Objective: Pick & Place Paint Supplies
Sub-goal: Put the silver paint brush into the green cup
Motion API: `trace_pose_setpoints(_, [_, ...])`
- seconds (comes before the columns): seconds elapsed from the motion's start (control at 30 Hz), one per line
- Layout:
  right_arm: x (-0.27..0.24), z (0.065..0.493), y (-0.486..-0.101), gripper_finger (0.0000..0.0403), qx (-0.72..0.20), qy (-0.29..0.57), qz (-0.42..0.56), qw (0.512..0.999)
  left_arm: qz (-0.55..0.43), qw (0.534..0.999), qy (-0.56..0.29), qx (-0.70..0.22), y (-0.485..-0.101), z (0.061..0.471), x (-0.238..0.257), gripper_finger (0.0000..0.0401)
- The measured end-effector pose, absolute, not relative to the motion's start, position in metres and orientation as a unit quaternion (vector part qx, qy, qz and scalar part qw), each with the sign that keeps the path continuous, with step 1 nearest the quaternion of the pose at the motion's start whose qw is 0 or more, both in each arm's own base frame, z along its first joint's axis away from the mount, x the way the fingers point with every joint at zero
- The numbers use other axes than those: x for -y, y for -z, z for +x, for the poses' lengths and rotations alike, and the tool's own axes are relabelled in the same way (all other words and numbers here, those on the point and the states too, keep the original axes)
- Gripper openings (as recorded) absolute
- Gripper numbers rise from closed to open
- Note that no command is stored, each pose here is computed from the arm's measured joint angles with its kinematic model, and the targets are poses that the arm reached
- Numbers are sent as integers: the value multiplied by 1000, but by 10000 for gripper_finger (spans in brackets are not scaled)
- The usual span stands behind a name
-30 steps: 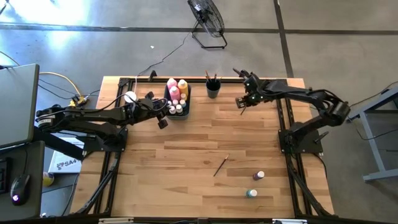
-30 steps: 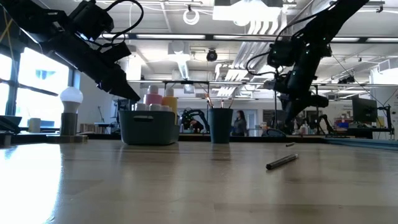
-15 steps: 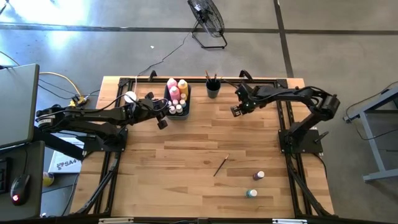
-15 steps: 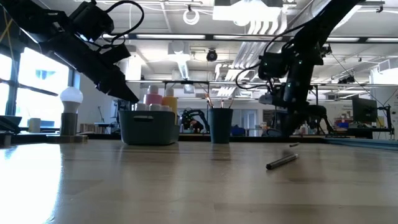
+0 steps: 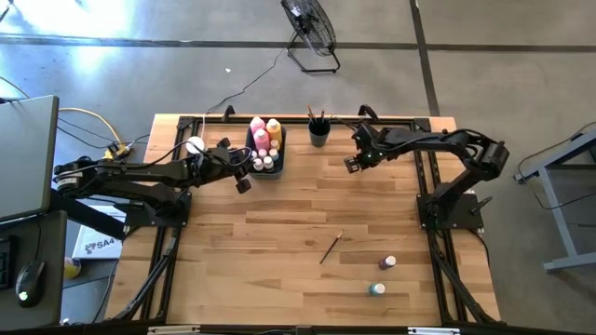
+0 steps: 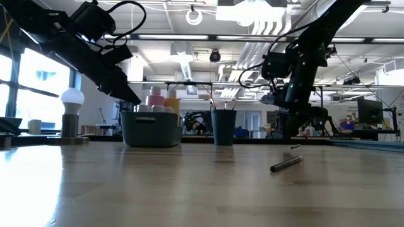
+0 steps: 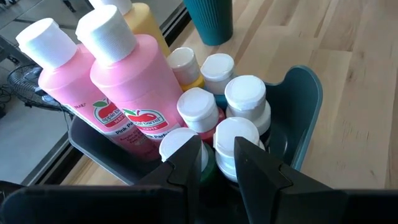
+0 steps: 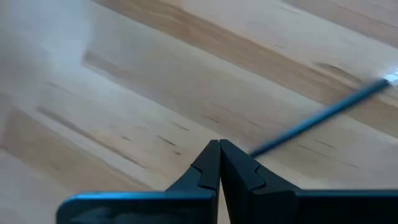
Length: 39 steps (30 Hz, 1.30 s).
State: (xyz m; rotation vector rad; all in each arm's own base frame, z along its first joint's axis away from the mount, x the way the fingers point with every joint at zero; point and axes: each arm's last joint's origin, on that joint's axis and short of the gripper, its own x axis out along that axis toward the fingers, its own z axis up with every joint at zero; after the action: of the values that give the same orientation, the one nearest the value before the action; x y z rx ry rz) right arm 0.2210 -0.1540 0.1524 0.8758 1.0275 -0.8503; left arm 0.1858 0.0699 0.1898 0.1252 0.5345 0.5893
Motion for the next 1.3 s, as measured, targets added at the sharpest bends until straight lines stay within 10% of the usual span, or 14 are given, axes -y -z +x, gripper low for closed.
trace_pose_setpoints(1.3, [142, 226, -131, 2, -525, 389, 351, 671, 58, 919, -287, -262, -189, 185, -70, 90])
